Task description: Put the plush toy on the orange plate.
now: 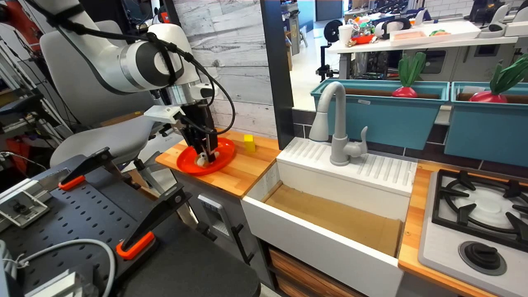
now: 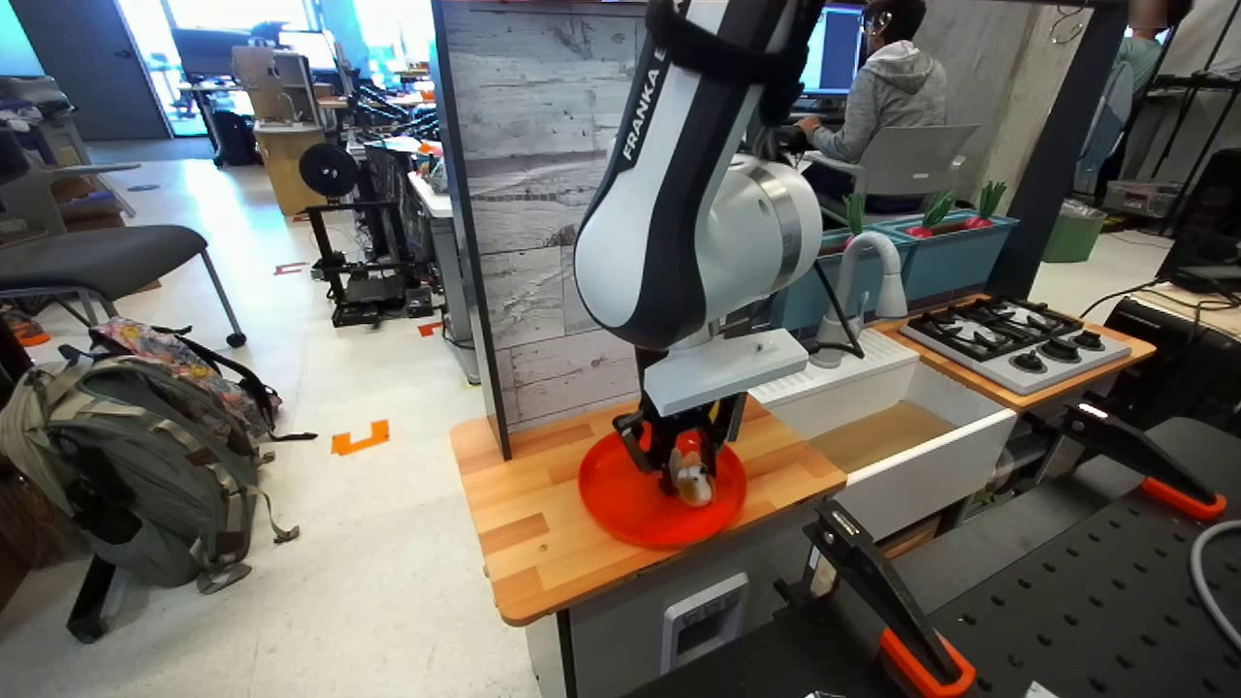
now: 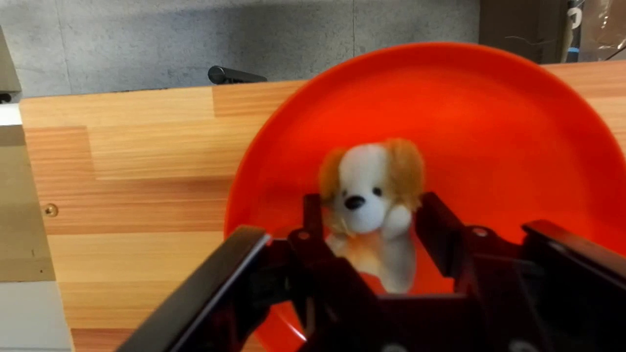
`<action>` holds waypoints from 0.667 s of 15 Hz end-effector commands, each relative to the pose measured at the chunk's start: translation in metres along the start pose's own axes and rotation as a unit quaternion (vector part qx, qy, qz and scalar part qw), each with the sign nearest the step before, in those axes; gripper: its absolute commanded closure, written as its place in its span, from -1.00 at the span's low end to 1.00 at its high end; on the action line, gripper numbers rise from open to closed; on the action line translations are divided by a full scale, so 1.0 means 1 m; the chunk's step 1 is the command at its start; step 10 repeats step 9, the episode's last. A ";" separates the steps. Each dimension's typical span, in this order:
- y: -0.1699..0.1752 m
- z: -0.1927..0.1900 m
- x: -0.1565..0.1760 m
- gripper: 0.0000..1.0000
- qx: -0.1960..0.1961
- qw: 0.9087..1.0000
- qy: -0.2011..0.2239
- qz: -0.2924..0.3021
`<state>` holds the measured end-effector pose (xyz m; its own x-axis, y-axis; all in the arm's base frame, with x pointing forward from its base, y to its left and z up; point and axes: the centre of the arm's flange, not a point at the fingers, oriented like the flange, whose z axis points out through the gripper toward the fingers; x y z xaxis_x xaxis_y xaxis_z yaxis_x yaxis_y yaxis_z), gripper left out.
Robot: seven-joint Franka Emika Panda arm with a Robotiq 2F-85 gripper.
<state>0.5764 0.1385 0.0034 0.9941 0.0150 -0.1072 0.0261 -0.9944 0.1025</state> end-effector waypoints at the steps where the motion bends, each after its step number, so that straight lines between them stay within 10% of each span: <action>1: -0.002 -0.023 -0.003 -0.70 -0.008 1.000 0.013 -0.012; 3: -0.005 -0.042 -0.015 -0.97 -0.009 0.999 0.032 -0.022; 10: -0.012 -0.051 -0.010 -1.00 0.002 0.998 0.050 -0.037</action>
